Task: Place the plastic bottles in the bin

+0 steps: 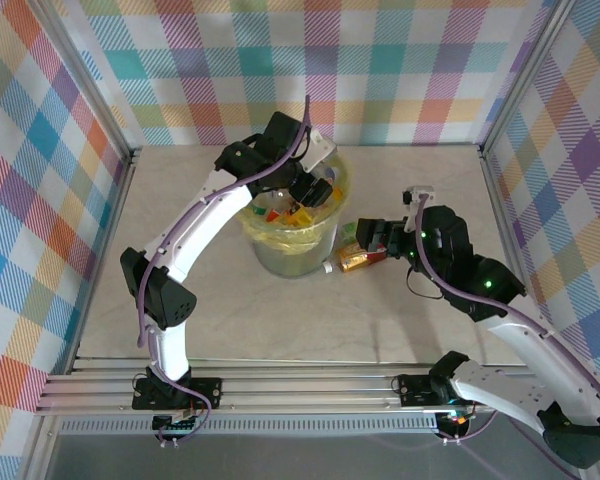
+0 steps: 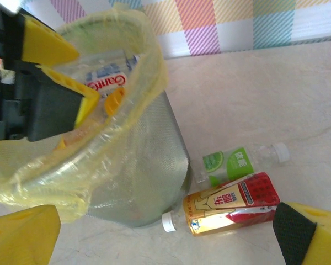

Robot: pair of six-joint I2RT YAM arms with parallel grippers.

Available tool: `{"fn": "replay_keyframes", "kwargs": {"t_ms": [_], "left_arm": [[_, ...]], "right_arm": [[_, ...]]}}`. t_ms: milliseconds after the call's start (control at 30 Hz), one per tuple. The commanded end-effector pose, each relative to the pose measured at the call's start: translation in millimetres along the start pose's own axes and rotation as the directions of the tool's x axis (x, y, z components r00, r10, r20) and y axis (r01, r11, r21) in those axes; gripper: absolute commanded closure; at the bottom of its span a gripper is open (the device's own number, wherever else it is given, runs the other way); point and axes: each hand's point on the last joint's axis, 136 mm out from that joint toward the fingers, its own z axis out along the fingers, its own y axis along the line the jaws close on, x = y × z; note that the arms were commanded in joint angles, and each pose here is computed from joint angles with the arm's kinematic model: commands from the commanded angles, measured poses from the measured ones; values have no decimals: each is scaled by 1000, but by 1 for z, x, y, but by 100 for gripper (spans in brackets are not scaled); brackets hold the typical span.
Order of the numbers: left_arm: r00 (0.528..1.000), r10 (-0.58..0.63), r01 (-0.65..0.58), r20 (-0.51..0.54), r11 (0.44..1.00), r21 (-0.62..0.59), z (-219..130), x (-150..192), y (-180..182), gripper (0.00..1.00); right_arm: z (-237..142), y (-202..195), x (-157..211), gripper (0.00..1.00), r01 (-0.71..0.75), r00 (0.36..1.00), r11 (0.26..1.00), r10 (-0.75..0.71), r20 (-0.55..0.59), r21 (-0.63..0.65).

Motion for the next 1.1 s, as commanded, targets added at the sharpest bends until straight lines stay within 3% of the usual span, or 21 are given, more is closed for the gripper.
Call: {"fn": "replay_keyframes", "kwargs": {"t_ms": [0,200,500,800,1067], "left_arm": [[998,-4,3,67,1000,6,-31,-18,-3,14],[988,-52,64,146,995,-79,-73,-29,12,2],[940,-192,279,281,908,-312,-136,-8,52,0],[809,-356,523,467,800,-295,-180,37,57,0],[729,-403,620,554,732,-284,-199,69,59,0]], "right_arm": [[-2,-8,-8,0,-48,999,996,48,-1,72],[8,-44,9,0,-168,977,947,196,-79,272],[43,-68,51,0,-379,885,887,431,-178,265],[93,-79,96,0,-436,805,829,533,-261,349],[128,-91,129,0,-474,752,775,603,-265,417]]}}
